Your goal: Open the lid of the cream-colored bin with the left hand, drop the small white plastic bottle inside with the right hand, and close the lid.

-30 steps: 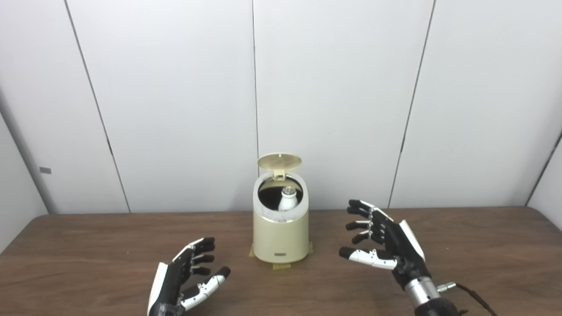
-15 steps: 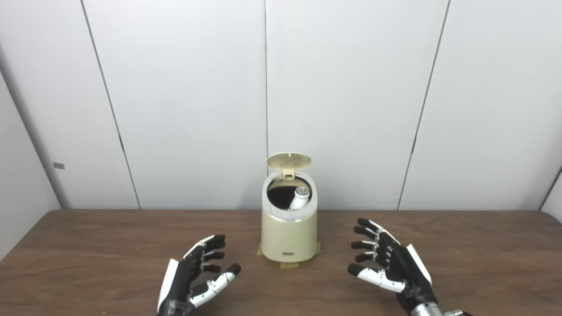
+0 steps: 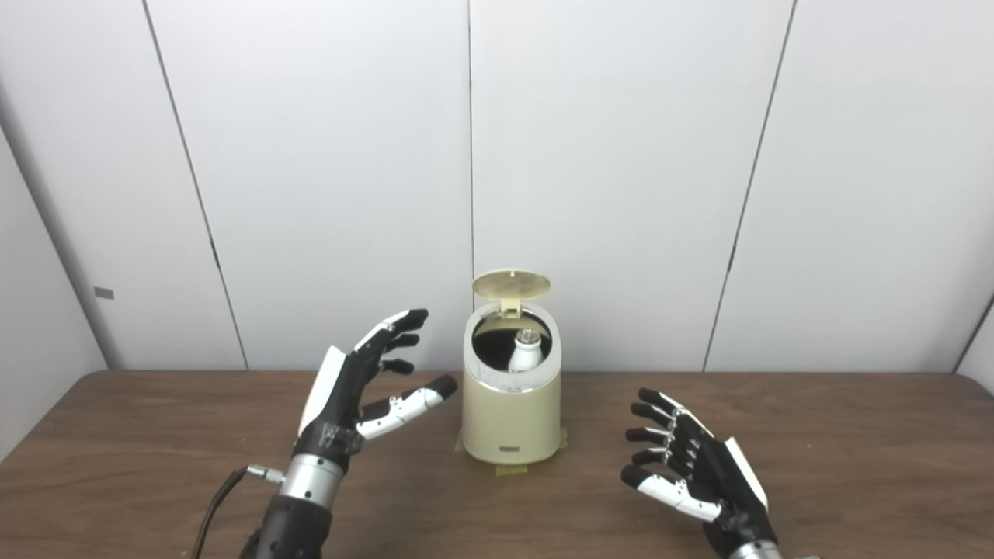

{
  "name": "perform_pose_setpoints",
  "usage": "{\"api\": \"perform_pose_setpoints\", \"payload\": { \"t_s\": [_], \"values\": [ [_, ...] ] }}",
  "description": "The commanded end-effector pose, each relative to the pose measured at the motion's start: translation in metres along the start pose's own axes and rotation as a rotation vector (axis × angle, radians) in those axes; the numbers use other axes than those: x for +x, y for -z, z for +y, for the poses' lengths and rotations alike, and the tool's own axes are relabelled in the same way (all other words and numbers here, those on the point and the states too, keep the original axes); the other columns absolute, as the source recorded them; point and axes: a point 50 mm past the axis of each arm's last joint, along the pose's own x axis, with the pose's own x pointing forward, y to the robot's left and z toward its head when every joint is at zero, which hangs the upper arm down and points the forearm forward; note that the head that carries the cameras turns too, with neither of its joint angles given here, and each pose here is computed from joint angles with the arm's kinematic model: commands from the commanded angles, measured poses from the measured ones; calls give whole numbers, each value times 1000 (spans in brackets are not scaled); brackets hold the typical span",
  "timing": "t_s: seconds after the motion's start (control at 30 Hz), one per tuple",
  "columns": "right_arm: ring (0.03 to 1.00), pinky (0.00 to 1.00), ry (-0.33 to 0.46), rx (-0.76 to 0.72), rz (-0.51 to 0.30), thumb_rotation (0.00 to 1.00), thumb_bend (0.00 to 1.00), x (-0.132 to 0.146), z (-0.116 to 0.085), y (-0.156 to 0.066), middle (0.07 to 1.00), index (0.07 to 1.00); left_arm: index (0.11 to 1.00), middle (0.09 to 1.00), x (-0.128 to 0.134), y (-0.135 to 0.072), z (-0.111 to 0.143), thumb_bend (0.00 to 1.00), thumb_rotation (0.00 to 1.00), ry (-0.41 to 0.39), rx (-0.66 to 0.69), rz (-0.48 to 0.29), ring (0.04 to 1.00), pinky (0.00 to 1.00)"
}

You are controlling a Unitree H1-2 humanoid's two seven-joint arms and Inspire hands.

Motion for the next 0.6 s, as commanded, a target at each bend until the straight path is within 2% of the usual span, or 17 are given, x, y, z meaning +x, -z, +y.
{"api": "perform_pose_setpoints", "payload": {
  "t_s": [0.0, 0.1, 0.23, 0.37, 0.57],
  "values": [
    [716, 586, 16, 4, -93, 377, 875, 11, -1, -17, 818, 853, 891, 888, 36, -38, 16, 856, 524, -12, 53, -133, 860, 685],
    [711, 586, 18, 3, -92, 387, 876, 10, 0, -18, 818, 852, 899, 899, 55, -50, 17, 849, 480, 17, 74, -159, 869, 725],
    [712, 585, 21, 11, -89, 379, 870, 9, 1, -16, 816, 853, 900, 904, 74, -59, 15, 879, 483, 34, 119, -175, 884, 735],
    [698, 575, 25, 12, -91, 385, 869, 7, 2, -15, 815, 853, 926, 932, 87, -65, 11, 876, 525, 34, 204, -166, 967, 847],
    [688, 566, 23, 16, -91, 403, 874, 6, 4, -14, 811, 851, 933, 961, 104, -65, 4, 890, 551, 36, 278, -143, 963, 846]
  ]
}}
